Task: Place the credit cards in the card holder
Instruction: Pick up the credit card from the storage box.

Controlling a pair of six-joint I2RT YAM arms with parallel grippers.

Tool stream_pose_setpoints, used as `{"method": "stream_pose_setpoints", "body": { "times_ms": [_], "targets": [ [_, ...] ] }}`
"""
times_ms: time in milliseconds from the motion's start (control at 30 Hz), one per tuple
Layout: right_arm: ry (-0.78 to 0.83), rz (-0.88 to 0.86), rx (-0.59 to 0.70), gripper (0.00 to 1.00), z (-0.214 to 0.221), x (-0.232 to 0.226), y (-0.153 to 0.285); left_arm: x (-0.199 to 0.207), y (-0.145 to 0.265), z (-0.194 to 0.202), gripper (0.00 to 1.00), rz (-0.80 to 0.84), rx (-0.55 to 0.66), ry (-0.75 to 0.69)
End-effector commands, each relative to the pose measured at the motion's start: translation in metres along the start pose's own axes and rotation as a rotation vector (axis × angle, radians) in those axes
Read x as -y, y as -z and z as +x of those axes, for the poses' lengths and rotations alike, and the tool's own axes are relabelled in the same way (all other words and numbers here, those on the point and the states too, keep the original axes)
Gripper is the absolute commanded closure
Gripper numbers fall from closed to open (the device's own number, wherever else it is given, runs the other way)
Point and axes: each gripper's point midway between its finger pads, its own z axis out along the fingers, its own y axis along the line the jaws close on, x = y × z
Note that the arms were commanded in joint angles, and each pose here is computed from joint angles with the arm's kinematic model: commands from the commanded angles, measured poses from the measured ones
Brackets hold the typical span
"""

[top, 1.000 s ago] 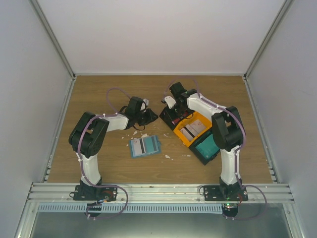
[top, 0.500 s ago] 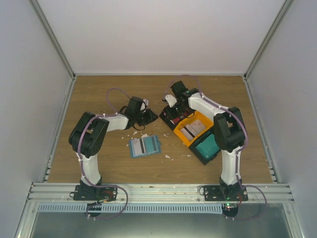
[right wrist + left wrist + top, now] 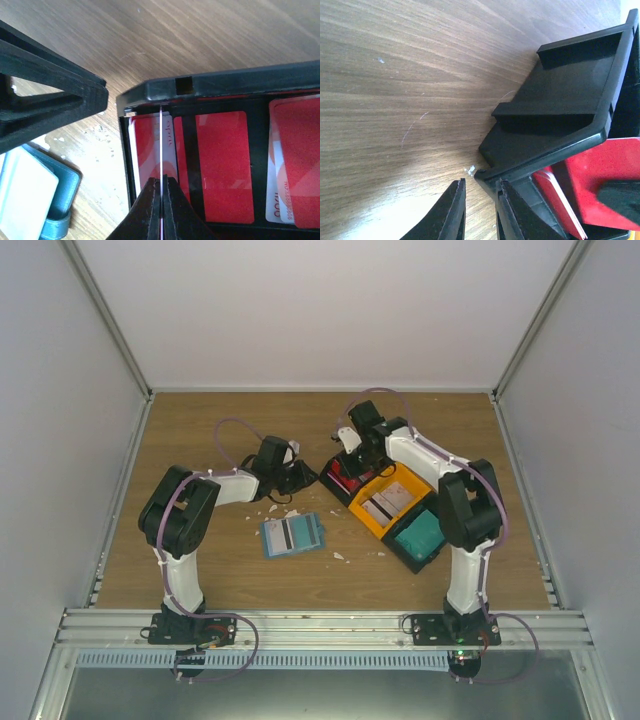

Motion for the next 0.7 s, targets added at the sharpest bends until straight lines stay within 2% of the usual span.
{"method": "stream_pose_setpoints", "body": {
  "times_ms": [0,367,500,667],
  "targets": [
    [0.007,0.034,0.091,0.99,-0.016,-0.003,0.03,0.01,0.014,-0.007,0.79,0.018,0.043,-0.036],
    [0.001,0.076,0.19,0.99,-0.023,-0.01,0.065,0.019,0.038,-0.004,0.76,0.036,0.076,-0.054],
    [-0.024,0.063,0.26,0.99,-0.024,-0.021,0.085,0.024,0.054,0.003,0.69,0.057,0.084,-0.078],
    [-0.046,-0.102,0.364,1.0,-0.018,-0.06,0.106,0.045,0.082,0.027,0.52,0.195,0.052,-0.129]
  ]
}}
